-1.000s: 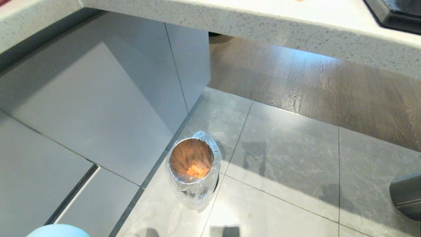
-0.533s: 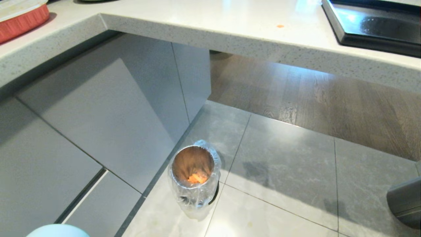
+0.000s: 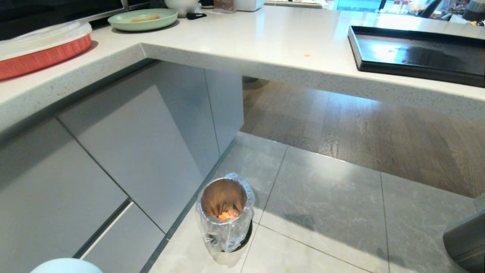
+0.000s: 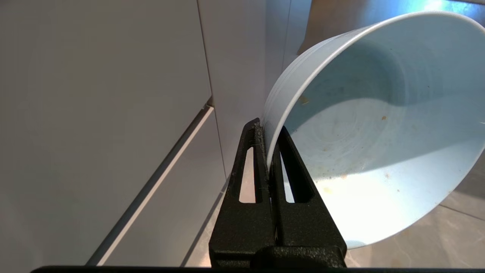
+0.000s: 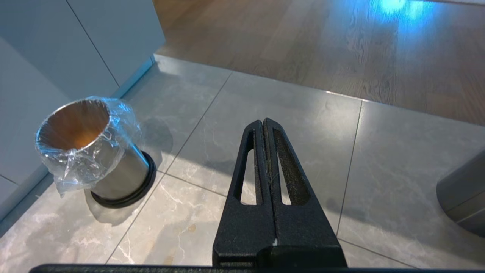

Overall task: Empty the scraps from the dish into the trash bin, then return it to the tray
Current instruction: Put the bowl back to the table

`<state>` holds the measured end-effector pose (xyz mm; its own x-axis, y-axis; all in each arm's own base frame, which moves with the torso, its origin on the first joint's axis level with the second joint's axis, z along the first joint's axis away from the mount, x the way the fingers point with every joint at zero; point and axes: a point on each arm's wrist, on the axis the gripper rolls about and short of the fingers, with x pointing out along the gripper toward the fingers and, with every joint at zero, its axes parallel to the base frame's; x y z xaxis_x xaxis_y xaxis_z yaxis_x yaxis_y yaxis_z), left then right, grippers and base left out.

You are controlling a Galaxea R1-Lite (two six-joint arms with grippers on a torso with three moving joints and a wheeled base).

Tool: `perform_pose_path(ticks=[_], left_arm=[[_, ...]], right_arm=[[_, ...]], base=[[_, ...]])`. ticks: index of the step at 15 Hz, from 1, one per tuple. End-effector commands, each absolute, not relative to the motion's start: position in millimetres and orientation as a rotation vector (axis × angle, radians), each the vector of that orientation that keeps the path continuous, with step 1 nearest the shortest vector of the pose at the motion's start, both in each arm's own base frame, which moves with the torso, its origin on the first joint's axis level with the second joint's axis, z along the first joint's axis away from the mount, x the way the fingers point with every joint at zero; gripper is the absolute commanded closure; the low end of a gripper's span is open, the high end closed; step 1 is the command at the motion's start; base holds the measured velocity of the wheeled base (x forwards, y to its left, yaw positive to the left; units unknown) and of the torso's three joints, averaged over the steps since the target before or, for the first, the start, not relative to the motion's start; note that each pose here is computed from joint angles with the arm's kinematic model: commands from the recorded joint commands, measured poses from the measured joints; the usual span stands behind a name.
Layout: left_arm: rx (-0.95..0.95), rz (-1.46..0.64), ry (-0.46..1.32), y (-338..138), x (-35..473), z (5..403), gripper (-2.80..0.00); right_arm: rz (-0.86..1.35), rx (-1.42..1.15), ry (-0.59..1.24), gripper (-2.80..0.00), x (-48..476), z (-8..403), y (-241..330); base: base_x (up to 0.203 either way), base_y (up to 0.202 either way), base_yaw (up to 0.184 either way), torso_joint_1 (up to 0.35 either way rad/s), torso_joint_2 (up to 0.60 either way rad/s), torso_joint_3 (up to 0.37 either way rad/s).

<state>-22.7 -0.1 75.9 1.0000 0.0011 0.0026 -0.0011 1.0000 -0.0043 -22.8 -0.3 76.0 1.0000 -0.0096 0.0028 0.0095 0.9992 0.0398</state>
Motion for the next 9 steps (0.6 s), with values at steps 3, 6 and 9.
perform_pose_path(ticks=[3, 6, 9], left_arm=[[-0.005, 0.002, -0.003, -0.1, -22.7, 76.0, 0.0], [-0.003, 0.002, -0.003, -0.1, -22.7, 76.0, 0.0], [-0.003, 0.002, -0.003, -0.1, -22.7, 76.0, 0.0]], right_arm=[[-0.009, 0.04, -0.005, 0.0, -22.9, 76.2, -0.3], [-0.009, 0.04, -0.005, 0.0, -22.9, 76.2, -0.3], [-0.009, 0.04, -0.005, 0.0, -22.9, 76.2, -0.3]], base=[[0.0, 0.0, 0.0, 0.004, 0.01, 0.201], [0.0, 0.0, 0.0, 0.003, 0.0, 0.097], [0.0, 0.0, 0.0, 0.001, 0.0, 0.058]])
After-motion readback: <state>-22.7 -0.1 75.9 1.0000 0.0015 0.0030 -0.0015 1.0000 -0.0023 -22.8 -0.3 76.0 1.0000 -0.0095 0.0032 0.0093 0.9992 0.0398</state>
